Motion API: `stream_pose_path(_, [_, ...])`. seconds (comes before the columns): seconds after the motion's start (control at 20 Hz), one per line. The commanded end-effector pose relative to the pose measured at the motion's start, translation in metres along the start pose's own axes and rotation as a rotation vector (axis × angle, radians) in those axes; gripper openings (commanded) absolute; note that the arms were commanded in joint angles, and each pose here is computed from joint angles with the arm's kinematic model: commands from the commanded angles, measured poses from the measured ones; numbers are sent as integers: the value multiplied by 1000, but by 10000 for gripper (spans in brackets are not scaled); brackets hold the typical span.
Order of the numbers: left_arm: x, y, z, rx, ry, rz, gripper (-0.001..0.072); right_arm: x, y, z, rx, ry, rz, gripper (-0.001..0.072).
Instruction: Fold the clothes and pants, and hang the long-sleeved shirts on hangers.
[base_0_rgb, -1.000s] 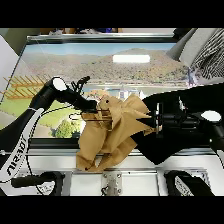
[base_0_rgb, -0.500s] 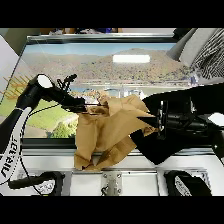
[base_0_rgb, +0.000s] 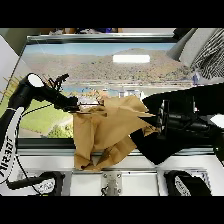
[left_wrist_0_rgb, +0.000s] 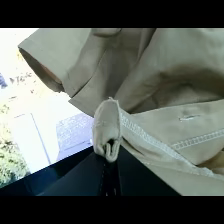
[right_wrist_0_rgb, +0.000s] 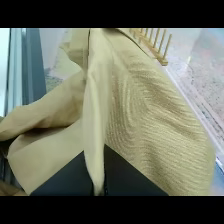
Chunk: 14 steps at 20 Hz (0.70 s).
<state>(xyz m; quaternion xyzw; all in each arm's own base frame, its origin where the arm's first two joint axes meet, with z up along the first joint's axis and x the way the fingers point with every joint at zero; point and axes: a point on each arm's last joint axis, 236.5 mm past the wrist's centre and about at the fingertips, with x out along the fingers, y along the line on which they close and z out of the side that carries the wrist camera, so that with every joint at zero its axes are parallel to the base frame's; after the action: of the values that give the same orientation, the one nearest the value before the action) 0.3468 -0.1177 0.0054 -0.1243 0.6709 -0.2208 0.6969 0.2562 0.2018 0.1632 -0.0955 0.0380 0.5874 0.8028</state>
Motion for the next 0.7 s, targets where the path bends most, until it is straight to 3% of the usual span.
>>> stream_pose_path(0.0, [-12, 6, 1, 16, -30, 16, 13, 0, -8, -1, 6, 6, -33, 12])
stream_pose_path(0.65, [-57, 13, -15, 8, -80, 24, 14, -1, -12, -6, 39, 26, -50, 12])
